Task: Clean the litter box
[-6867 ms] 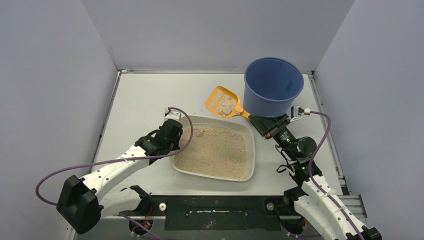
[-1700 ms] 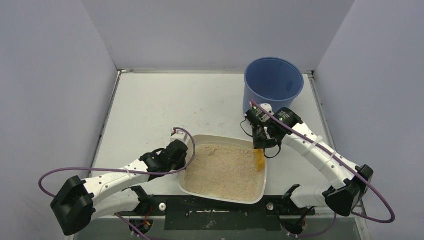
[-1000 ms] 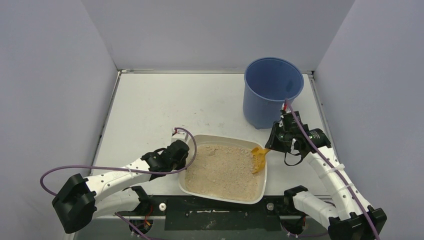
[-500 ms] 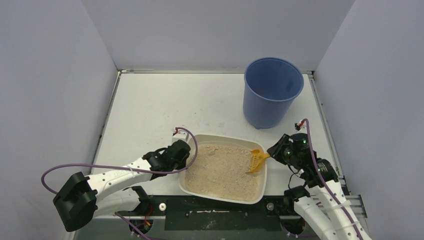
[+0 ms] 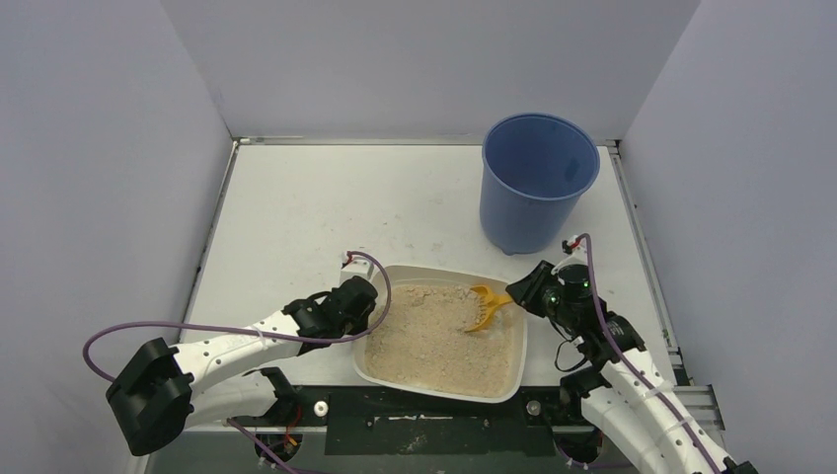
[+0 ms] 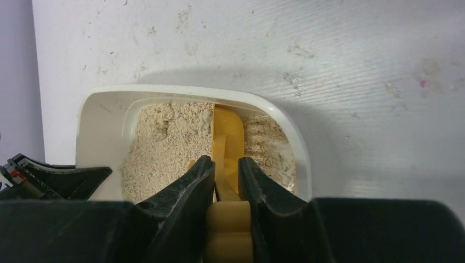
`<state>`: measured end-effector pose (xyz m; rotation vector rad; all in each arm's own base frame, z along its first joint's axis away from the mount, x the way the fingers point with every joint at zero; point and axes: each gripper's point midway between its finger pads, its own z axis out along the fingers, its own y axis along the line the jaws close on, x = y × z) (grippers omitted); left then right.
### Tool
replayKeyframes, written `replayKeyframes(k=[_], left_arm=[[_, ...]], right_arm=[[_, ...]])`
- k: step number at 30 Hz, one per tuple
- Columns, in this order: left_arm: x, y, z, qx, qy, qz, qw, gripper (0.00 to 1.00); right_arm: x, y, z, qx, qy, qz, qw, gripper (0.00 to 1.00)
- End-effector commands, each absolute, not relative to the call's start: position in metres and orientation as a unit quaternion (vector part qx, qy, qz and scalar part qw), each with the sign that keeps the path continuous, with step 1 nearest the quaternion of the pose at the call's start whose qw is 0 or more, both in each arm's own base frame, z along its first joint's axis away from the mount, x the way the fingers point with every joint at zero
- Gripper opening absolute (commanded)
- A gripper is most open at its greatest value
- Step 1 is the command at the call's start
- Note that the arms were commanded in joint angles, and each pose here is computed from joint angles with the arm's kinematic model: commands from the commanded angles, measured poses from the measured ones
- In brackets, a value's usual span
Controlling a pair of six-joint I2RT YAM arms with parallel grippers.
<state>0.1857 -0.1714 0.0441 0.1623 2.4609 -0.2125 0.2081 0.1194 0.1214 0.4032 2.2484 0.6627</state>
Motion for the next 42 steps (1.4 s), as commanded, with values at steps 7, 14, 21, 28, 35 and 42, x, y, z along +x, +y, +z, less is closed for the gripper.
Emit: replayKeyframes(k=[7, 14, 21, 28, 35, 42], left_arm=[[0.197, -0.198, 0.061, 0.079, 0.925, -0.118, 0.352, 0.00], [0.208, -0.204, 0.089, 0.096, 0.909, -0.126, 0.385, 0.00], [0.222, -0.216, 0.131, 0.119, 0.886, -0.143, 0.425, 0.00], [0.229, -0.223, 0.173, 0.147, 0.867, -0.150, 0.453, 0.00], [0.233, -0.226, 0.214, 0.161, 0.851, -0.157, 0.475, 0.00], [0.236, -0.226, 0.252, 0.169, 0.834, -0.164, 0.499, 0.00]], right_arm=[[0.210, 0.162, 0.086, 0.103, 0.881, 0.302, 0.349, 0.00], [0.219, 0.185, 0.083, 0.099, 0.866, 0.336, 0.358, 0.00], [0.225, 0.209, 0.085, 0.095, 0.848, 0.375, 0.362, 0.00], [0.233, 0.226, 0.091, 0.111, 0.823, 0.412, 0.376, 0.00], [0.234, 0.243, 0.105, 0.114, 0.791, 0.458, 0.389, 0.00], [0.224, 0.251, 0.110, 0.128, 0.764, 0.501, 0.386, 0.00]])
